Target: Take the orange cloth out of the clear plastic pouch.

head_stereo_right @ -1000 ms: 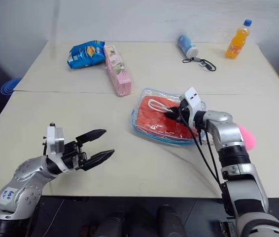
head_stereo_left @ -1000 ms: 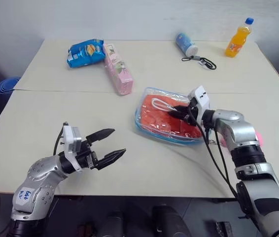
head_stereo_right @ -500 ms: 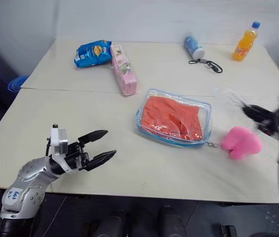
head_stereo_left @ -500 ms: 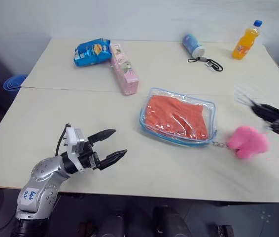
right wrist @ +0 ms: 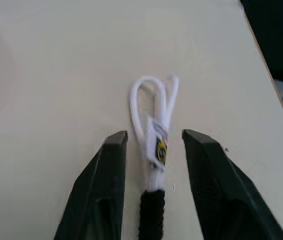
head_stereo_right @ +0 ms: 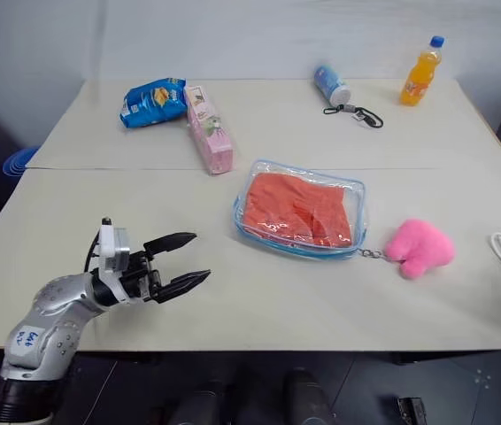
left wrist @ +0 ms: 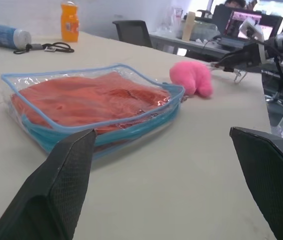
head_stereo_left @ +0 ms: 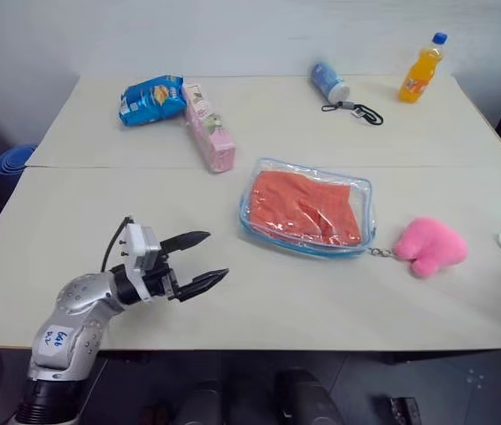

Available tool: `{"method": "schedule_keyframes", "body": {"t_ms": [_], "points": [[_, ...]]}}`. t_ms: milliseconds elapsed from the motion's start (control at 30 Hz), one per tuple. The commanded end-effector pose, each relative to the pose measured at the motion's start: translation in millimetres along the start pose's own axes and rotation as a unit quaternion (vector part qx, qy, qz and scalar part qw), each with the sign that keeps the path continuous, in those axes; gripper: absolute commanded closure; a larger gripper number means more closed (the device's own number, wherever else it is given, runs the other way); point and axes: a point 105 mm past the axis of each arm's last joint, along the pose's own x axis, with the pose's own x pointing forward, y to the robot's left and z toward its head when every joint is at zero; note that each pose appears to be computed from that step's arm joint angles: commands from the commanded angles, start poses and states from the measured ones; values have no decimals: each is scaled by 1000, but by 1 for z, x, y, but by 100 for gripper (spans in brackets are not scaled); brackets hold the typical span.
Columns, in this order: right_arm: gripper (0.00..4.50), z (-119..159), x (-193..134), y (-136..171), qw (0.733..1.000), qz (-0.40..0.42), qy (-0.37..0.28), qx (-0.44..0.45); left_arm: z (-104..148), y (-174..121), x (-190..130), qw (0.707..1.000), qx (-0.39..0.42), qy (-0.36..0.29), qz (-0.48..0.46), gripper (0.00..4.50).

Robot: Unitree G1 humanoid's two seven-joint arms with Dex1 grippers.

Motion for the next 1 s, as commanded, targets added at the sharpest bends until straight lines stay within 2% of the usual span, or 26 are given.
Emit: {"method": "schedule_keyframes", "body": {"t_ms": [33, 67, 167, 200, 333, 400, 533, 667, 767, 867, 1000], "points": [[136, 44, -24, 15, 992, 32, -118, -40, 2, 10, -1, 999, 42, 8, 5, 0], [103, 46, -28, 21, 990, 43, -126, -46, 2, 12, -1, 999, 47, 10, 6, 0], [6, 65, -46, 71, 976, 132, -165, -57, -2, 23, 3, 994, 97, 40, -25, 0], [2, 70, -49, 84, 972, 153, -171, -53, -3, 27, 4, 992, 108, 48, -35, 0], [2, 74, -71, 183, 925, 331, -171, -71, -3, 45, 34, 975, 190, 75, -92, 0], [2, 70, -82, 207, 907, 378, -169, -74, -1, 50, 58, 962, 231, 78, -124, 0], [2, 58, -84, 223, 899, 388, -173, -108, -6, 50, 94, 937, 280, 94, -188, 0], [2, 57, -78, 221, 908, 361, -185, -101, -14, 56, 127, 925, 307, 125, -185, 0], [2, 56, -79, 224, 910, 358, -186, -97, -18, 56, 140, 921, 318, 135, -182, 0], [0, 51, -83, 229, 914, 353, -181, -88, -15, 54, 148, 922, 318, 126, -180, 56], [0, 47, -87, 237, 918, 349, -177, -74, -24, 52, 144, 923, 304, 139, -190, 175]]}}
